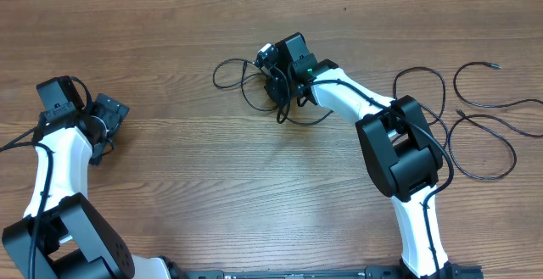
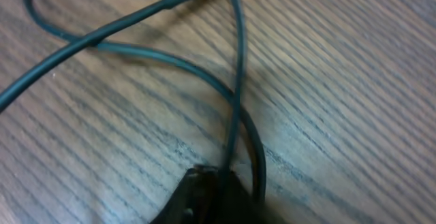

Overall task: Untangle cables
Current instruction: 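Lift the cable with the right gripper and pull it up-right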

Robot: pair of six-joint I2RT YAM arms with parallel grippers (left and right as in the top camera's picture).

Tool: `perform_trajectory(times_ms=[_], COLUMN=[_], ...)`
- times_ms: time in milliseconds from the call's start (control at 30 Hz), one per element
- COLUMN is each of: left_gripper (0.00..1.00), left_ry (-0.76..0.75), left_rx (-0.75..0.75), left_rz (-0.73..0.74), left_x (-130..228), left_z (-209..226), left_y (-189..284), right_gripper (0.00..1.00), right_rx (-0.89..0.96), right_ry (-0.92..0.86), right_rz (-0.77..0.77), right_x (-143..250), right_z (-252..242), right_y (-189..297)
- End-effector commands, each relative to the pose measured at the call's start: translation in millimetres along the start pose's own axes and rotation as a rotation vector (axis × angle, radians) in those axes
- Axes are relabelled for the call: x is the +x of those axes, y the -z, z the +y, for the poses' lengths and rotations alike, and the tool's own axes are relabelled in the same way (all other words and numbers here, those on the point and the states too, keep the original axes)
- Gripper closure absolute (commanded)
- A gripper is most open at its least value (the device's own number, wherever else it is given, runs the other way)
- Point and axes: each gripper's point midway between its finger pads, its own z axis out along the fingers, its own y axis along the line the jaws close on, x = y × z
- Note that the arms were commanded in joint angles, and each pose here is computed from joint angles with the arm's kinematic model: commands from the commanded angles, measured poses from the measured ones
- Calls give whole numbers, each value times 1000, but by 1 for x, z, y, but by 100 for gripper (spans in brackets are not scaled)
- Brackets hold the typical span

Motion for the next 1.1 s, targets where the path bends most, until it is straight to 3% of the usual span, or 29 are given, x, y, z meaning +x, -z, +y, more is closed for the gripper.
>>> perform_trajectory(times_ms=[0,167,467,767,1067], left_gripper=[0,1,1,1,1], left_ry=[11,11,11,11,11], left_rx=[11,11,11,11,11], left_rz=[-16,-16,-16,-16,-16], left_x=[-7,-7,-7,-7,-7], left_z=[-3,-3,-3,-3,-3], left_y=[3,3,3,3,3], right_gripper=[96,96,96,96,96], right_rx=[-11,-9,-35,-18,-60], right_ry=[-14,2,63,31,-39], right_rz=[22,-58,-381,-562,-601], right_x=[8,-30,-134,-170,-178], right_z=[2,3,23,33,36], right_y=[-8,25,158,246,255])
